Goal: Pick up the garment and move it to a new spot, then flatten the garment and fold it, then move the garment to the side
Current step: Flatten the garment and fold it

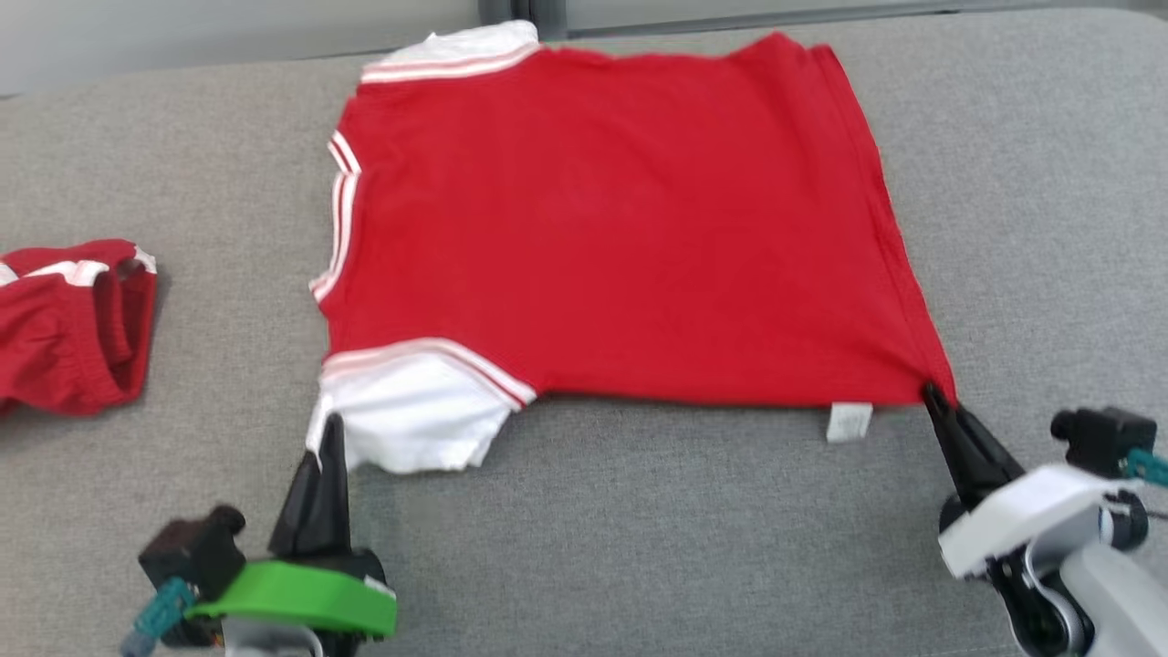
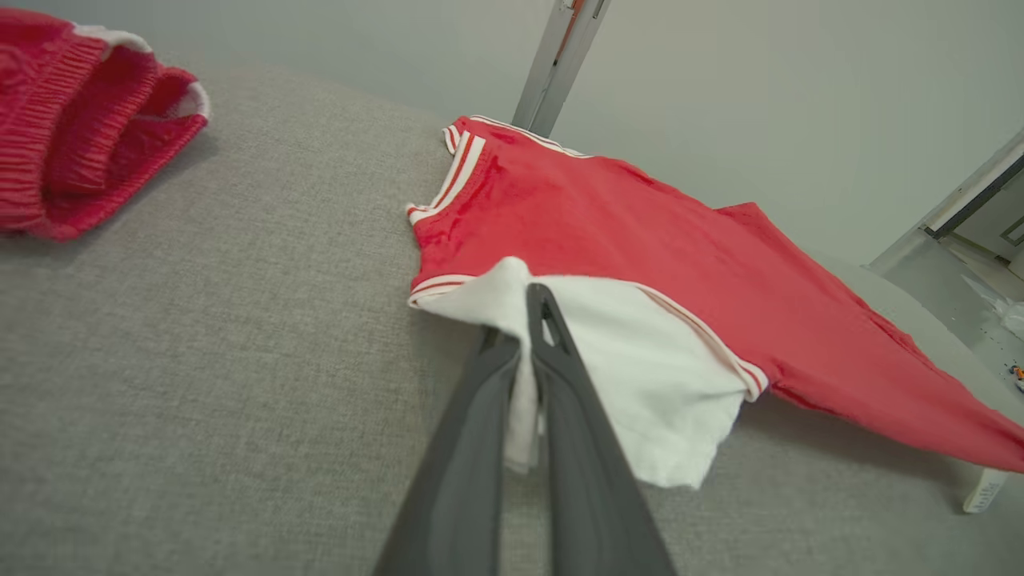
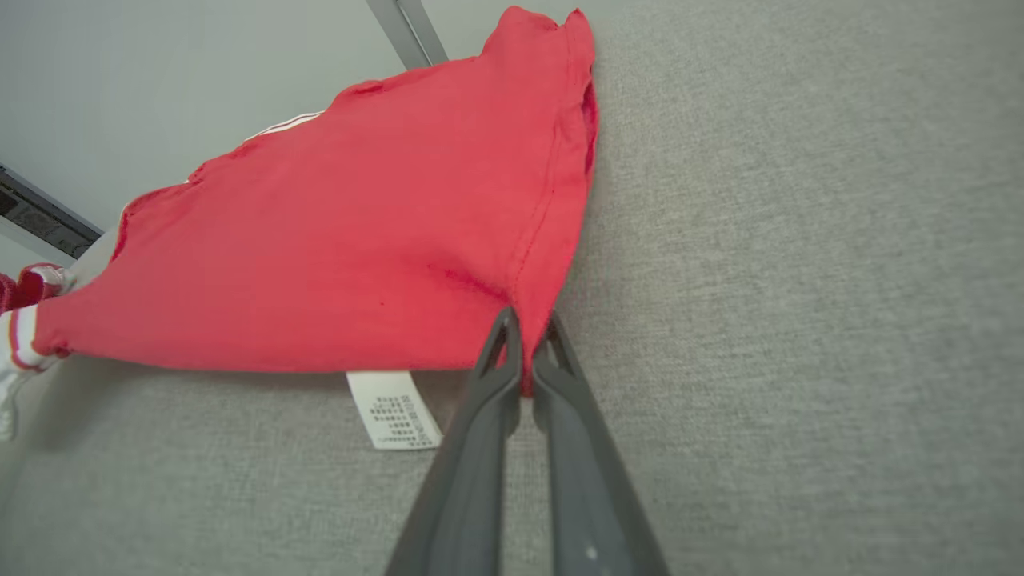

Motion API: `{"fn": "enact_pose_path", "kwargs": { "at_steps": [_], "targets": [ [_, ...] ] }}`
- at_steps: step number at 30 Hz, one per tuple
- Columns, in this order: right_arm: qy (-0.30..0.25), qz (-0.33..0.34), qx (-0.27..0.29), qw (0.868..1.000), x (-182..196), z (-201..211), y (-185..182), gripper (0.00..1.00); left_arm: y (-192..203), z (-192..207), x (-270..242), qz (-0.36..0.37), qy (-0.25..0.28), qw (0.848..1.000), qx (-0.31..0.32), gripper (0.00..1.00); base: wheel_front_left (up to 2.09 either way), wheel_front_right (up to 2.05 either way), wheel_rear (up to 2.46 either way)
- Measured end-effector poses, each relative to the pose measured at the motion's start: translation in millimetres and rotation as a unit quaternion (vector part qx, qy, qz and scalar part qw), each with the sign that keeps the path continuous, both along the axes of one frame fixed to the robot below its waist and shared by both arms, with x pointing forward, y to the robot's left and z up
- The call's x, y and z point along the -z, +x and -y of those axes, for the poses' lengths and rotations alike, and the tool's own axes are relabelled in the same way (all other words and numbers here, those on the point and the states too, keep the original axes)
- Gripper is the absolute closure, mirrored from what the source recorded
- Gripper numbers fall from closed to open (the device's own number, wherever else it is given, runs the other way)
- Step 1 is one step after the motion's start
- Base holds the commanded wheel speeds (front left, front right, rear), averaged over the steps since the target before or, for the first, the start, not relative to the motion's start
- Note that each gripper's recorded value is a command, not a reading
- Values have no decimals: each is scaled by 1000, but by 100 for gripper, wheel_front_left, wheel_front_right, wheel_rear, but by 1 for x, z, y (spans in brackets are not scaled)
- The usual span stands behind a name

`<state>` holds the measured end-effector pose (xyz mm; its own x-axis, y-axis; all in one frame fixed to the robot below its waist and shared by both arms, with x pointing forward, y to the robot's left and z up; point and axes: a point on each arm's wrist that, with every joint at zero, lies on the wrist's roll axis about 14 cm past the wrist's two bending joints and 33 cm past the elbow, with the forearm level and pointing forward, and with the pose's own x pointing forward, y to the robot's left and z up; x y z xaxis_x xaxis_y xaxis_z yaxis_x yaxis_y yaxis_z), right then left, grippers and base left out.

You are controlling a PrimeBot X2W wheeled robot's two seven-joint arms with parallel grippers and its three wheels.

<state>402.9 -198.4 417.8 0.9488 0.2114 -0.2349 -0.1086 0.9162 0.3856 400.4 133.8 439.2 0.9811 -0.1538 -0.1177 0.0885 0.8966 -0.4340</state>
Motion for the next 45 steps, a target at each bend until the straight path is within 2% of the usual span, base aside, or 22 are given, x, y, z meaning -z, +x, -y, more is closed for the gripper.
{"fn": "enact_pose_path", "kwargs": {
  "at_steps": [11, 14, 21, 26, 36, 45],
  "targets": [
    [-20, -29, 24, 999, 5, 20, -57, 100, -55, 5, 9, -24, -4, 1000, 3, 100, 0, 0, 0],
    [-16, -52, 16, 998, 12, 11, -71, 100, -62, 5, 13, -30, 1, 1000, 9, 100, 0, 0, 0],
    [-2, -62, 30, 998, 10, 6, -78, 100, -64, 8, 15, -31, 12, 999, 28, 100, 0, 0, 0],
    [-8, -48, 27, 998, -1, 4, -69, 100, -46, 17, 3, -7, 30, 998, 60, 100, 0, 0, 0],
    [-8, -16, 24, 1000, -23, 1, -26, 100, 9, 29, -21, 34, 75, 990, 117, 100, 0, 0, 0],
    [-9, -12, 38, 999, -27, 8, 20, 100, 58, 35, -15, 26, 110, 983, 141, 100, 0, 0, 0]
  ]
}}
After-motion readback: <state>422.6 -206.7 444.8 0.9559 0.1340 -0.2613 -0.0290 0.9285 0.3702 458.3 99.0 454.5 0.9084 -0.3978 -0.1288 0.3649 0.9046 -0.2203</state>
